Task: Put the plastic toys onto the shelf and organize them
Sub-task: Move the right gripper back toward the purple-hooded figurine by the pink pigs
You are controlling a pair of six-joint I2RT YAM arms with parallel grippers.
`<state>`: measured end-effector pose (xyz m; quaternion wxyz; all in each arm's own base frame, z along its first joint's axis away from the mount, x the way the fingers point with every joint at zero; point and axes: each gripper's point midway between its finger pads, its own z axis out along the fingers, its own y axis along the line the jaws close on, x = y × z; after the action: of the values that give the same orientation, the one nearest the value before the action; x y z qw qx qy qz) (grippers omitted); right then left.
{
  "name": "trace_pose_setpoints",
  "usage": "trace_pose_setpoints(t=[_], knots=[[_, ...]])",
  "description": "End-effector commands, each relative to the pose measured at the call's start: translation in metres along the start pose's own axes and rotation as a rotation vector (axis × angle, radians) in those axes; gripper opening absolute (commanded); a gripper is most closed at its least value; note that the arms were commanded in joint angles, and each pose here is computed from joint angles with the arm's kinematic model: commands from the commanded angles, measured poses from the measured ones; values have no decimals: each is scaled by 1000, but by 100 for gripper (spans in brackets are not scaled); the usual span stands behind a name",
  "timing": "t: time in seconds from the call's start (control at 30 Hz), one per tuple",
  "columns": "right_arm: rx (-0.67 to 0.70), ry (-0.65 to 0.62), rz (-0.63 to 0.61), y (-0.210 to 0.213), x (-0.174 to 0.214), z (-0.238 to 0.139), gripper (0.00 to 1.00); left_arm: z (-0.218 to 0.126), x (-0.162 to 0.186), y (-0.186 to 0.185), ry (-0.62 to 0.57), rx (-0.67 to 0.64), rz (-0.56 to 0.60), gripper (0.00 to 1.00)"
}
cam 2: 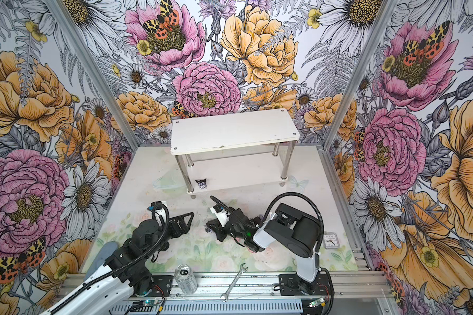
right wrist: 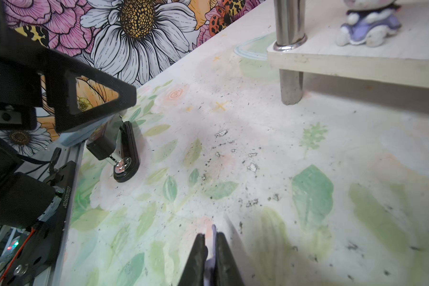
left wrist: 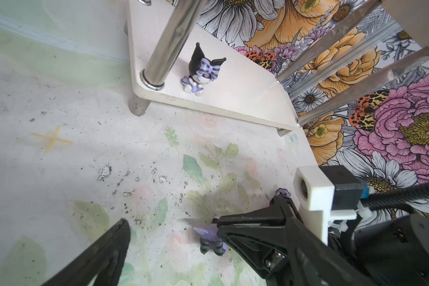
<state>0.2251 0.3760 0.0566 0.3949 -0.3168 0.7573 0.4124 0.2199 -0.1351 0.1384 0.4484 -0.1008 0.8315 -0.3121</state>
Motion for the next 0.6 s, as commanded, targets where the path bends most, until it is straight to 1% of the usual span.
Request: trace_pose_setpoints(t=[0.0,0.13,0.27,0.4,0.5,0.57], knots=[[59,131,46,-14,50,-12,21,2,6,7,27,-23,-16,99],[43,140,85,-9,58,-18,28,3,6,10,25,-39,-22,99],[58,146,102,-10,62,-27,34,4,8,12,21,-37,-43,99],[116,171,102,-15,59,-40,35,4,9,13,22,-40,-40,99],[174,198,75,-17,46,-51,37,4,8,13,21,-45,-30,99],[210,218,50,-17,36,-59,42,4,6,13,16,-43,-27,98]])
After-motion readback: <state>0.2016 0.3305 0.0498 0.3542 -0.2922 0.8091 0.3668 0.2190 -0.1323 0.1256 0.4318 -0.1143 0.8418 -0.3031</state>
